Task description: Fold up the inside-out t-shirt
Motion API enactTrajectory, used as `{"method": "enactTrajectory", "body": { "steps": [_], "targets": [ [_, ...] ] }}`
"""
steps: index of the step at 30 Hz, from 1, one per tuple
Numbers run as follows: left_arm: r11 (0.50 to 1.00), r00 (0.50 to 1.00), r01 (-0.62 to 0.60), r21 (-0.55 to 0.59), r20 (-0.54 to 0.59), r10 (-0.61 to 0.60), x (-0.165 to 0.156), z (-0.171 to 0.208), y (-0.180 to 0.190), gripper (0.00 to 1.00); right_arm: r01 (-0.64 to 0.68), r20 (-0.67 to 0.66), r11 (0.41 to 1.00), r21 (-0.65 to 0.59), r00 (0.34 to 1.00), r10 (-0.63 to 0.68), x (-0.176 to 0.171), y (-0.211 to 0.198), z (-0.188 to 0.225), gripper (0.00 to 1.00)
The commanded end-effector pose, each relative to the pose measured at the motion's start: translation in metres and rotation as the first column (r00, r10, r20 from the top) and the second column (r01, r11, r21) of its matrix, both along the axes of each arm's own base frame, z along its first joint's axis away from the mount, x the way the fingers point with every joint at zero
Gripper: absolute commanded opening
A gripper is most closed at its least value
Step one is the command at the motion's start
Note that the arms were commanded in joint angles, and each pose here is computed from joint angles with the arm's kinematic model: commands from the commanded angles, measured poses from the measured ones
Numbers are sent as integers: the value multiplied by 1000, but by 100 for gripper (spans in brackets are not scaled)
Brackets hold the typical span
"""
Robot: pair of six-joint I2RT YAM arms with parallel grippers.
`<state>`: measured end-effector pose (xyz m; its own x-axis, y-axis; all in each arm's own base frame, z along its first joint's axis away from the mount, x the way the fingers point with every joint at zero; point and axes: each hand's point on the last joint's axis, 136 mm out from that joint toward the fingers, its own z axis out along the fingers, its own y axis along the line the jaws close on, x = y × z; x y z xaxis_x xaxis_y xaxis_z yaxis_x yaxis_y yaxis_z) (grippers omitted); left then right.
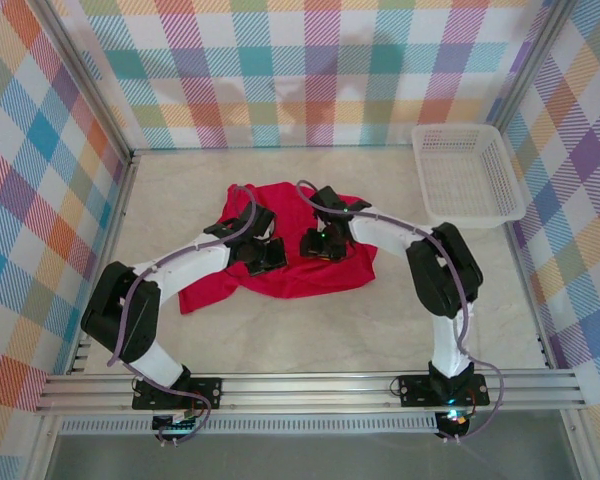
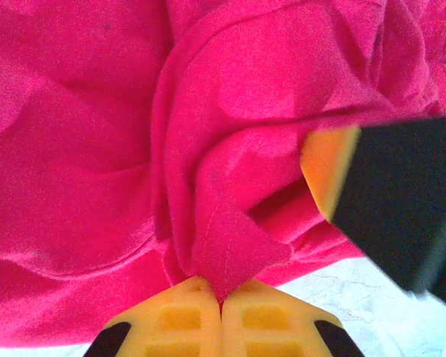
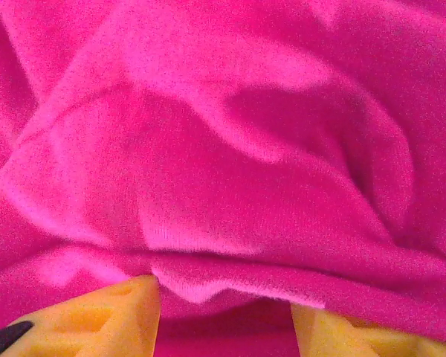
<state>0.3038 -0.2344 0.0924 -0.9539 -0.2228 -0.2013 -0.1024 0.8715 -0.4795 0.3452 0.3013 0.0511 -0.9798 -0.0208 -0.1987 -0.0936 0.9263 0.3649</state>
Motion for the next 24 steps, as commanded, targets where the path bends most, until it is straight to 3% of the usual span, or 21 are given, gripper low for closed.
{"method": "enactTrajectory", "body": {
  "steps": [1,3,5,13,16,20,24],
  "targets": [
    [1000,999,5,-3,43,-5,1,22,3,0,77,51,997,-13,996,-76,28,2,8,41],
    [1000,999,4,12,45,-5,-1,23,7,0,100,35,995,-3,994,-100,29,5,15,18],
    [1000,999,1,16,51,-2,-1,25,10,0,97,20,995,24,995,-98,23,7,31,2],
    [1000,993,-10,-11,117,11,32,41,12,0,-8,30,973,233,1000,1,-34,0,143,0],
    [1000,990,-5,-28,143,9,42,49,7,0,-33,9,919,393,999,32,-46,1,176,0],
    [998,988,-1,-62,152,11,44,53,2,0,-8,-18,813,582,1000,22,-32,1,198,0],
    [995,991,0,-97,131,13,40,46,-3,0,57,-72,784,618,997,-16,12,1,179,0]
  ]
}}
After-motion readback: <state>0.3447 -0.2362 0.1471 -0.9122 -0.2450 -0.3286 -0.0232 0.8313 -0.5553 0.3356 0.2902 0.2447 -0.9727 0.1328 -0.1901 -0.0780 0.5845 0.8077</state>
